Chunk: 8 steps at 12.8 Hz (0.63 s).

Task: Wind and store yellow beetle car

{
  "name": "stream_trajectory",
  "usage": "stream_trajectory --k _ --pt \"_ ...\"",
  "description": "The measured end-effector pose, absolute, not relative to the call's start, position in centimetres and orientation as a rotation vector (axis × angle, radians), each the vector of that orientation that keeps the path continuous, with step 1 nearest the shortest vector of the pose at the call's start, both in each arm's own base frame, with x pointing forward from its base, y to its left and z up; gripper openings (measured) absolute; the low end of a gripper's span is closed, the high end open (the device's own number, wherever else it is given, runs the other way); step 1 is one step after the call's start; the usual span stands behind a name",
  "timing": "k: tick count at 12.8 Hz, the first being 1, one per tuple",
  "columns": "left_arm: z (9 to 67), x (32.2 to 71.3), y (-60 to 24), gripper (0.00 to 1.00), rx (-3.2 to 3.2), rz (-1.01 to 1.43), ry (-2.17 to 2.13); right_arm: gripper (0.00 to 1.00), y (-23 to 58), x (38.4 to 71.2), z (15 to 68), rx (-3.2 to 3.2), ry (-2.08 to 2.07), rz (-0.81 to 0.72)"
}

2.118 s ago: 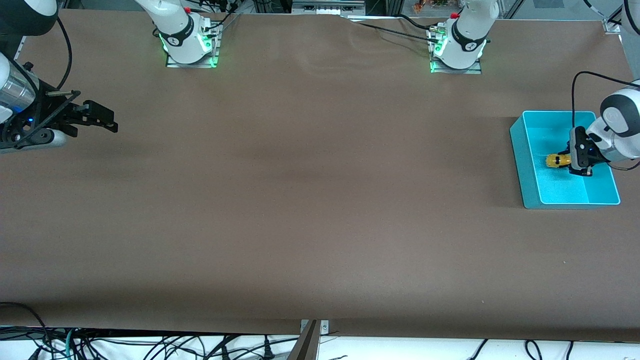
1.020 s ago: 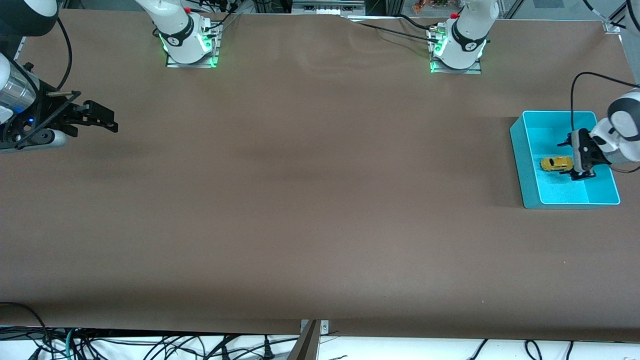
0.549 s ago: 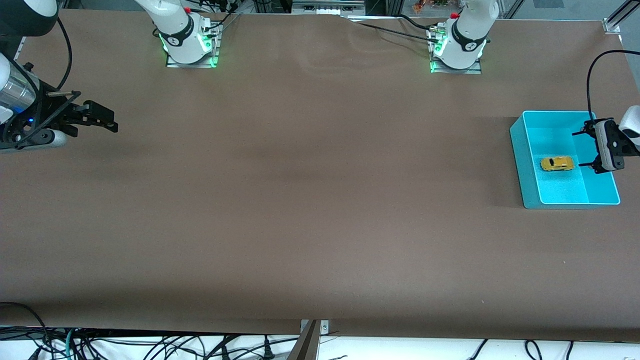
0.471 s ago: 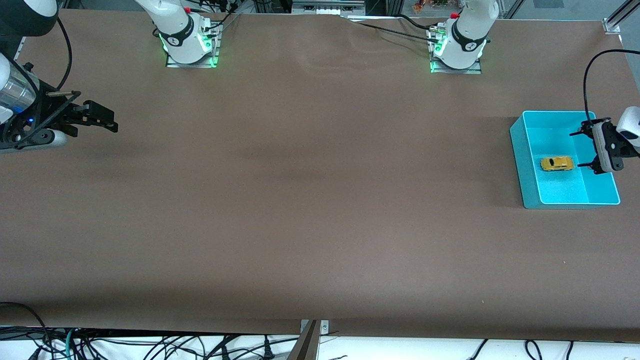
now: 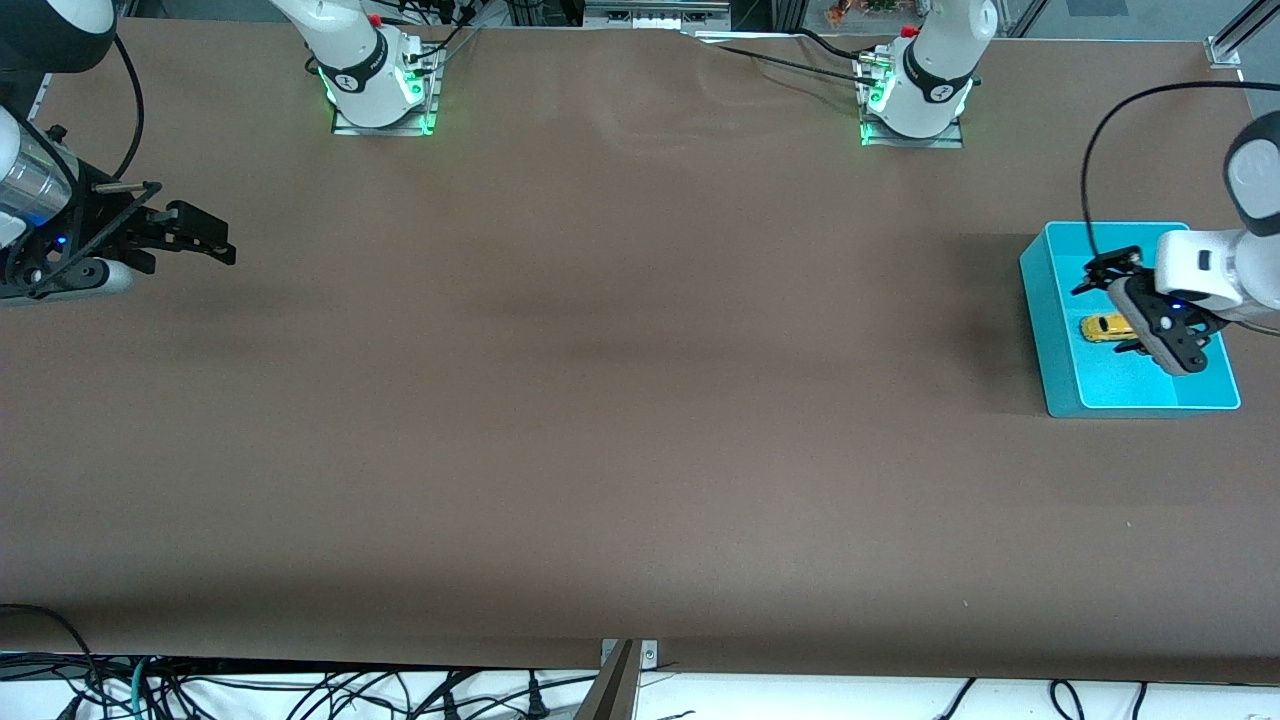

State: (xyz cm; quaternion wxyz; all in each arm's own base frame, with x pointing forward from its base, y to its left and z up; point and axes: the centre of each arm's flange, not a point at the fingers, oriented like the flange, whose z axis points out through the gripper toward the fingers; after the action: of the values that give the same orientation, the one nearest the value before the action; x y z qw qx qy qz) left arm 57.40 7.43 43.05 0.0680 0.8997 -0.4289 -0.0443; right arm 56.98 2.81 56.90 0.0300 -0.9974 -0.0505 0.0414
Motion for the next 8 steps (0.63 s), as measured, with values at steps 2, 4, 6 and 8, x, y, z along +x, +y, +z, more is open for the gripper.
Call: stream_trajectory --k 2,4,6,8 --pt "45.8 57.8 2.4 1.00 2.793 -0.117 -1.168 1.00 2.8 57.0 56.9 -3.075 -0.156 0.128" --pt "49.3 57.7 -2.3 1.00 2.882 -0.108 -0.988 1.00 2.8 57.0 56.9 -3.075 -0.156 0.128" --pt "52.4 57.2 -5.8 1.00 2.955 -0.113 -0.787 1.00 2.8 57.0 56.9 -3.075 -0.156 0.129" --pt "54.6 56.5 -7.3 1.00 3.009 -0.162 -0.569 1.00 2.8 57.0 56.9 -3.075 -0.156 0.129"
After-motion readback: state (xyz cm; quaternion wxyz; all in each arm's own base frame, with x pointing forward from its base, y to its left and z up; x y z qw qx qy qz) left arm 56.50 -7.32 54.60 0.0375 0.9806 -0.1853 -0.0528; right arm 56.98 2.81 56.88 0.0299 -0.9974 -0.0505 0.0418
